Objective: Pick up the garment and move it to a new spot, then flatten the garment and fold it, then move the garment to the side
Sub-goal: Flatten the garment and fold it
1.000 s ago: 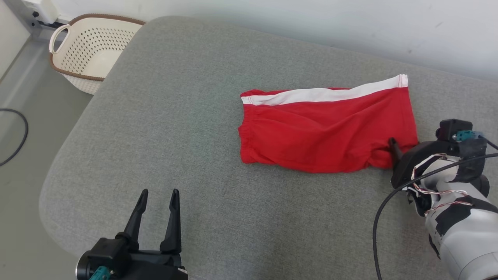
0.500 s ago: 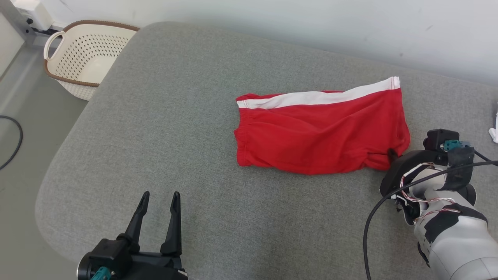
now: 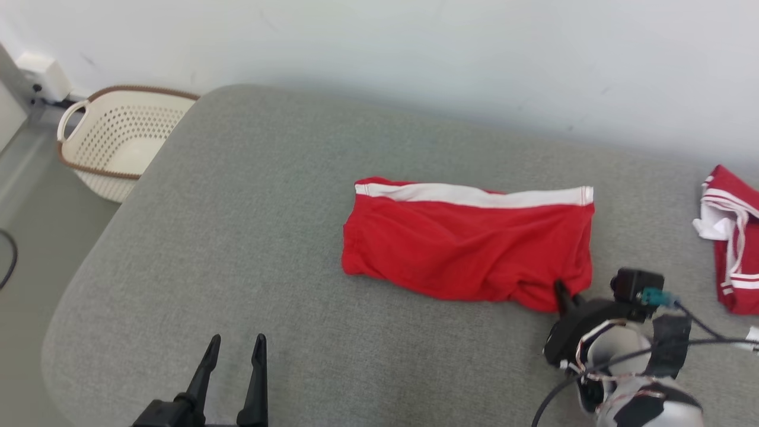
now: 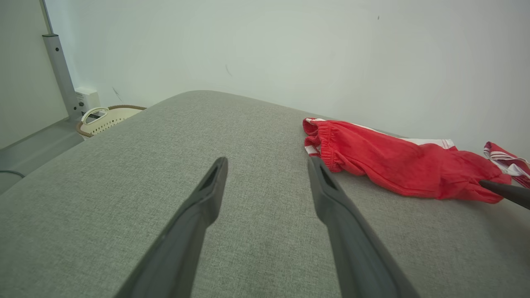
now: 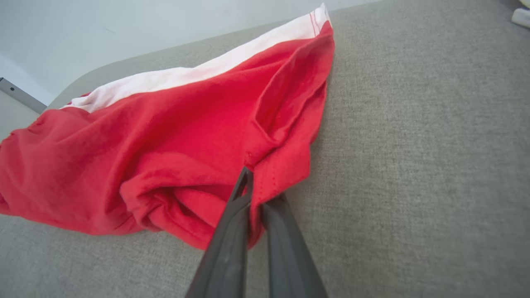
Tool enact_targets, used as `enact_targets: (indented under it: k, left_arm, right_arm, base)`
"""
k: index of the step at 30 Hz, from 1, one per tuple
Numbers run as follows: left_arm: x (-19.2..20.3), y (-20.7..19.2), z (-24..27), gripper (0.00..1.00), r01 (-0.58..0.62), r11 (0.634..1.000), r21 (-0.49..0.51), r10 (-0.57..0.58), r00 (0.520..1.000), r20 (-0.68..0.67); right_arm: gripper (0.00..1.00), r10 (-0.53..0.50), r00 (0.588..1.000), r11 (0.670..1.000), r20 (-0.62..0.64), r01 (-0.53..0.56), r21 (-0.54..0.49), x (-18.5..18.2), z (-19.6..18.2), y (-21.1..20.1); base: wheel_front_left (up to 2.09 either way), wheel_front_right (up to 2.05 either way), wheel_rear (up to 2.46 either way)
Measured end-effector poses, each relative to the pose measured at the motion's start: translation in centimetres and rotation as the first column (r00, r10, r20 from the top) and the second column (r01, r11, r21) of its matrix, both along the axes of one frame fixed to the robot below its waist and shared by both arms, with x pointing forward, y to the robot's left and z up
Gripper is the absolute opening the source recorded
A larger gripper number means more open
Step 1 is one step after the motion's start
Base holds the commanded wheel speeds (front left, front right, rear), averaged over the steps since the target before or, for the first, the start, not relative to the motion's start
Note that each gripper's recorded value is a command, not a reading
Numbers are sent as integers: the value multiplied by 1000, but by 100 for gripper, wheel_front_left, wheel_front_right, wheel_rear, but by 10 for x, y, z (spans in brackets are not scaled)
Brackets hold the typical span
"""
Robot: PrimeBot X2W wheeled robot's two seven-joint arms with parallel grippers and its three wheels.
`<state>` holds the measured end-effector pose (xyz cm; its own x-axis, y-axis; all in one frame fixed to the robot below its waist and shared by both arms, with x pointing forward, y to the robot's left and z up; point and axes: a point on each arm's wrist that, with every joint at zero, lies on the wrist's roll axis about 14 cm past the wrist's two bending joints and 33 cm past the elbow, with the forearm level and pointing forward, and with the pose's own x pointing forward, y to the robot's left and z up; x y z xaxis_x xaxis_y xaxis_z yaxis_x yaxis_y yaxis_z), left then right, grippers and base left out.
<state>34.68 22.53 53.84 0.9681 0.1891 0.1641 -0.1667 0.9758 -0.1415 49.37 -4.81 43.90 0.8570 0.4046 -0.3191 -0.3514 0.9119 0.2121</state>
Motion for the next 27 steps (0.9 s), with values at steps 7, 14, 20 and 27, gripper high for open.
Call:
enact_targets:
  k: [7,14,20,27]
  left_arm:
    - [-2,-14,6,100,49,999,-6,-49,998,26]
    - [0,-26,11,100,86,996,-7,-86,995,45]
    - [-2,-33,12,100,105,994,-5,-105,993,50]
    - [-2,-31,14,100,104,995,-5,-103,993,56]
  right_arm:
    - [0,39,999,999,-4,-39,28,-45,-9,1]
    - [0,34,999,999,-10,-34,30,-71,-12,-21]
    - [0,-7,1000,1000,-22,7,16,-79,-12,-48]
    - [0,5,998,999,-61,-2,43,-91,-19,-43]
  base:
    - [0,0,0]
    - [0,0,0]
    - [0,0,0]
    - [0,0,0]
